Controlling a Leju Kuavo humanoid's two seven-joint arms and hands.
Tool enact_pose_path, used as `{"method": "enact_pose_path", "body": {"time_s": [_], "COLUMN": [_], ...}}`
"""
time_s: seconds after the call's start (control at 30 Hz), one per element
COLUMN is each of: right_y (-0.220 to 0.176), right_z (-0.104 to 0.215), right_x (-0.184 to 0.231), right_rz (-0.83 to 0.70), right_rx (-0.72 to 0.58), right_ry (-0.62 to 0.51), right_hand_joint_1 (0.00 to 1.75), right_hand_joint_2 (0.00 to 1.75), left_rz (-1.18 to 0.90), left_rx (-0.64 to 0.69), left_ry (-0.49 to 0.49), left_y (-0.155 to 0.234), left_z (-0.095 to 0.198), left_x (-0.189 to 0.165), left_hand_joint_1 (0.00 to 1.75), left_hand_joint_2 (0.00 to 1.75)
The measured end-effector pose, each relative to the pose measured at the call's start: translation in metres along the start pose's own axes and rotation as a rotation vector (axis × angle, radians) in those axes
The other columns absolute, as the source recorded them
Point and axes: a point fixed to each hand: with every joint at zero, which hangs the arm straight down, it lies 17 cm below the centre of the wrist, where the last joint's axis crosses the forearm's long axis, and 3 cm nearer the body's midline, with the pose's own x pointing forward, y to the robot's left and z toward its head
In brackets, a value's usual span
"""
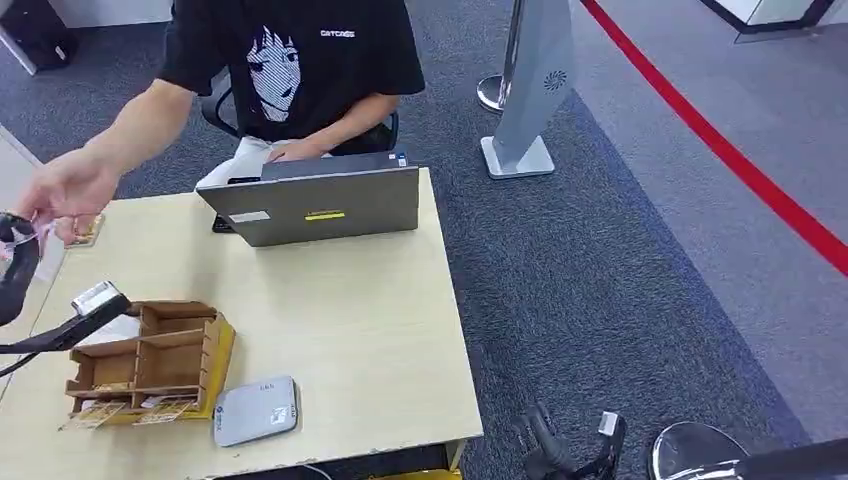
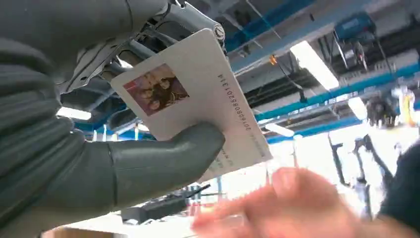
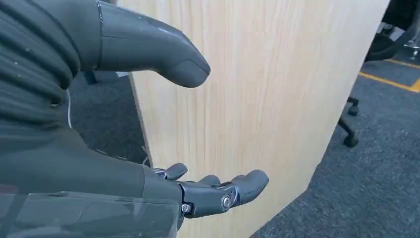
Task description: Pass the card to the sensor for recognition and then transmit it.
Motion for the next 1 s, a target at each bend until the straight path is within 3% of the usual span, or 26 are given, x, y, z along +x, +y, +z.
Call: {"method": "enact_pose_path", "body": {"time_s": [0.17,0.37,0.63,0.77,1.0], "right_y": [-0.009,-0.015,-0.011,-0.008,-0.001], "right_z": [0.005,0.009,0.007,0.006,0.002], "right_x": [0.003,0.008,0.015,0.015,0.016], "right_rz": [-0.026,-0.032,-0.008,0.004,0.016], "right_rx": [-0.021,-0.032,-0.025,-0.018,-0.004], "right_ry": [-0.030,-0.049,-0.059,-0.050,-0.046], "right_hand_joint_1": [0.00,0.00,0.00,0.00,0.00], "right_hand_joint_2": [1.75,1.75,1.75,1.75,1.75], "left_rz": [0.134,0.296,0.465,0.504,0.499], "left_rx": [0.164,0.091,-0.103,-0.237,-0.341], "left_ry": [-0.099,-0.044,0.039,0.070,0.064], "left_y": [0.035,0.032,-0.009,-0.048,-0.093], "left_z": [0.061,0.124,0.154,0.169,0.181], "left_x": [0.075,0.125,0.152,0.161,0.175], "left_hand_joint_1": [1.75,1.75,1.75,1.75,1.75], "left_hand_joint_2": [1.75,1.75,1.75,1.75,1.75]}}
